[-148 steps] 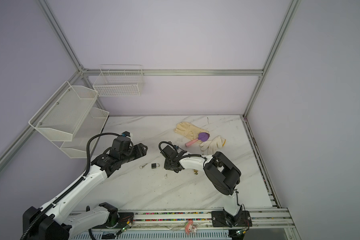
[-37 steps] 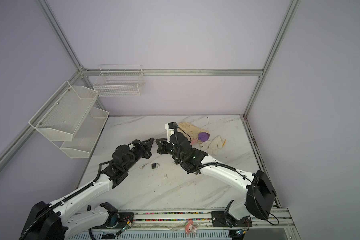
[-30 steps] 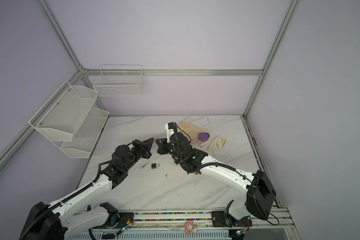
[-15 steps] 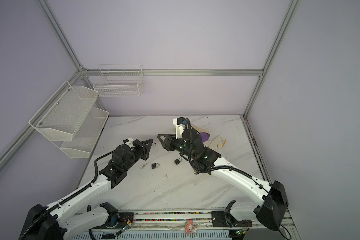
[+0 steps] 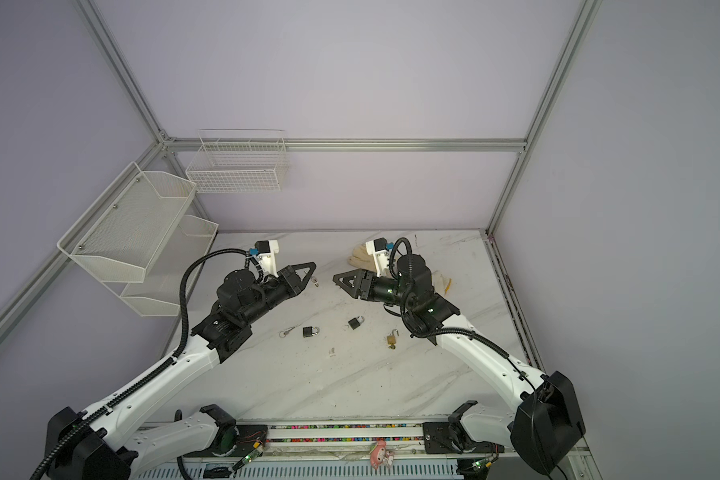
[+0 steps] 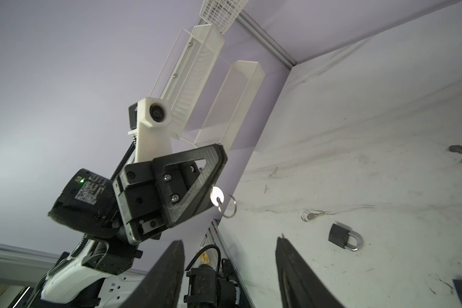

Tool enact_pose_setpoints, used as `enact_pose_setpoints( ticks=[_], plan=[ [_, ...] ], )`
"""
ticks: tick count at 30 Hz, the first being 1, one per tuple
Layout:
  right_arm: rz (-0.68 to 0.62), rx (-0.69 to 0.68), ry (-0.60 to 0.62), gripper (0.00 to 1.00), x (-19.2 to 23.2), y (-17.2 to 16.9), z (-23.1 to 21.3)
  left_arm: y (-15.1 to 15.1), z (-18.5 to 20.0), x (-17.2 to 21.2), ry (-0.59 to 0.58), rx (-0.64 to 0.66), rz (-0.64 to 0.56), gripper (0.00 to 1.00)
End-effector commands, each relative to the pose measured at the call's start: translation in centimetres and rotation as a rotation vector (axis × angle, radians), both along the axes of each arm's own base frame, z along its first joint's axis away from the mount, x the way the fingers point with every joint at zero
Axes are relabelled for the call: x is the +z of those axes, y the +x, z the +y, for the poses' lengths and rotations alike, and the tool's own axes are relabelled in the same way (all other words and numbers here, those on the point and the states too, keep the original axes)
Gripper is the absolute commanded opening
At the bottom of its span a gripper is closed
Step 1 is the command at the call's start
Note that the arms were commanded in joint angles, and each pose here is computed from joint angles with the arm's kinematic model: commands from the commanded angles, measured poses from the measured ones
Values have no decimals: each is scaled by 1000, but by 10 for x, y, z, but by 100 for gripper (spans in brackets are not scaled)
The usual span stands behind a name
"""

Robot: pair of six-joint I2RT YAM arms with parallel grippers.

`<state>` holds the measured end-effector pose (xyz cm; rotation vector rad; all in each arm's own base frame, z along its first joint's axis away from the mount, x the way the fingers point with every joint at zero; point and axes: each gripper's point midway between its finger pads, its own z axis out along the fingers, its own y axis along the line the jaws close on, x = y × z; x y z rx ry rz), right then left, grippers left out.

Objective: Unlock with the key

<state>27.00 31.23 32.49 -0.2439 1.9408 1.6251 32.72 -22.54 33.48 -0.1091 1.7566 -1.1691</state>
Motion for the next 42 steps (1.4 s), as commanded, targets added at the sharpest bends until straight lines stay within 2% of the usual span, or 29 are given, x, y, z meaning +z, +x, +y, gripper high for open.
enact_pose_setpoints(
  ticks=[1,12,18,20,25,30,42],
  plan=[
    [-72,123,178,58,35,-19,5,-13,-12,54,-8,-95,-262,0],
    [-95,139,226,56,37,-9,19,-23,-29,66,-29,-206,-335,0],
    [-93,144,241,47,34,-3,24,-22,-33,67,-50,-224,-334,0],
    [-96,151,258,40,37,-4,25,-21,-35,66,-54,-232,-326,0],
    [-87,168,252,37,33,-7,31,-21,-37,68,-57,-244,-332,0],
    [-80,158,263,26,30,-7,30,-23,-40,68,-59,-259,-331,0],
    [-64,129,260,13,22,-4,28,-26,-35,72,-67,-242,-346,0]
  ],
)
